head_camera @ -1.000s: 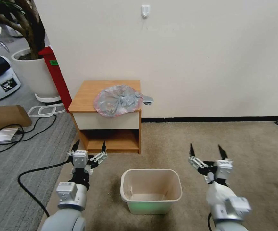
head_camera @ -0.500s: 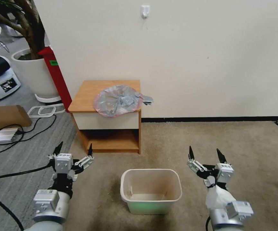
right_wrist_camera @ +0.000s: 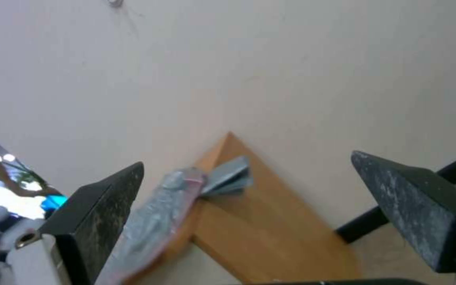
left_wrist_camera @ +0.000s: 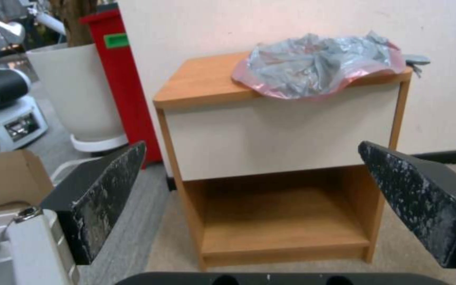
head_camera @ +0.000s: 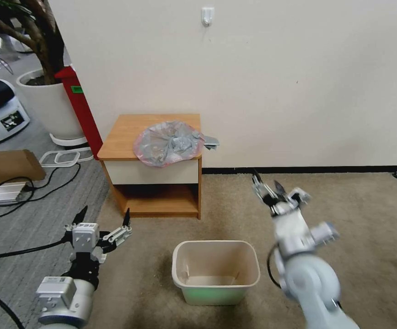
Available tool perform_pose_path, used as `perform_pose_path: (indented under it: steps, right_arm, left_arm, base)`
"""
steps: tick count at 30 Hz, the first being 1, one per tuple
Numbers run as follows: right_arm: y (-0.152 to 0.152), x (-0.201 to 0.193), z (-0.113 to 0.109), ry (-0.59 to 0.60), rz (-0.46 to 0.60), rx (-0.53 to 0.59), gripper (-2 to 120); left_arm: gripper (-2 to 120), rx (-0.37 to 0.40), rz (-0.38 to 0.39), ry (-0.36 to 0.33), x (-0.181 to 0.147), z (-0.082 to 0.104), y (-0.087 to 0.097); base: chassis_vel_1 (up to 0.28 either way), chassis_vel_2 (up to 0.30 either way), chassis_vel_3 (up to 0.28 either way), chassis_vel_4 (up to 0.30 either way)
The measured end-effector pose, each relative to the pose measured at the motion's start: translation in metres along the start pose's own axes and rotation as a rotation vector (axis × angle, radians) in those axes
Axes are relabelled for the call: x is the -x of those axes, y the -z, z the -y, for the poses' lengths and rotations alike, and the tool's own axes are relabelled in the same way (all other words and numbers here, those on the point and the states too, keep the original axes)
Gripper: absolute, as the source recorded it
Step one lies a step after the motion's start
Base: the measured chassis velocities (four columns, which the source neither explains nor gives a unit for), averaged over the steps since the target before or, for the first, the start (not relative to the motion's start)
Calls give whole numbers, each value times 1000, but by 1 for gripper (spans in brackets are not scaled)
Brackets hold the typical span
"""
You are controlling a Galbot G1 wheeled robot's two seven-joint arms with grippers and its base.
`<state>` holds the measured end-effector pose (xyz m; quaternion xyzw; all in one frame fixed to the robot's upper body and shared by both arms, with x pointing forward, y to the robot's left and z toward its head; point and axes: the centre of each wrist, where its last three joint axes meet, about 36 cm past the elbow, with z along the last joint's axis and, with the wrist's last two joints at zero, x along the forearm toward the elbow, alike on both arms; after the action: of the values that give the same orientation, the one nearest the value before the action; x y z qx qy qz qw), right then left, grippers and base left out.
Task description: Pick up the garbage bag from the table and place it over the trash can.
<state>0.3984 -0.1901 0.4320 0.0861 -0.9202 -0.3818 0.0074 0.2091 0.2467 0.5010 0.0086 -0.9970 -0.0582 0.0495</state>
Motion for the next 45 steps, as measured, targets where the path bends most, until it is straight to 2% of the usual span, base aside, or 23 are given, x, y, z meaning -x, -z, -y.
perform_pose_path:
  steps: [3, 4, 7, 13, 21, 38, 41, 45]
  right_arm:
    - [-8, 39, -9, 22, -54, 160, 100]
    - [-8, 39, -9, 22, -54, 160, 100]
    - [-16, 75, -16, 33, -99, 283, 100]
    - [-24, 128, -22, 16, -166, 418, 100]
    - [-40, 163, -21, -28, -230, 461, 100]
    - [-48, 203, -24, -6, -236, 437, 100]
    - [-49, 206, -24, -4, -234, 436, 97]
    - [-51, 208, -21, -8, -229, 436, 84]
  left_arm:
    - [100, -3, 3, 3, 0, -1, 1]
    - [100, -3, 3, 3, 0, -1, 1]
    - [100, -4, 4, 6, 0, -2, 2]
    - [100, -15, 1, 5, -1, -1, 1]
    - [100, -16, 4, 5, 0, -1, 2]
    - [100, -14, 9, -1, 0, -1, 2]
    - [100, -14, 10, -2, 0, -1, 2]
    - [100, -16, 14, -4, 1, -1, 2]
  base:
    - [0, 0, 0, 0]
    - [0, 0, 0, 0]
    - [0, 0, 0, 0]
    - [0, 0, 0, 0]
    - [0, 0, 0, 0]
    - [0, 0, 0, 0]
    - [0, 0, 0, 0]
    - [0, 0, 0, 0]
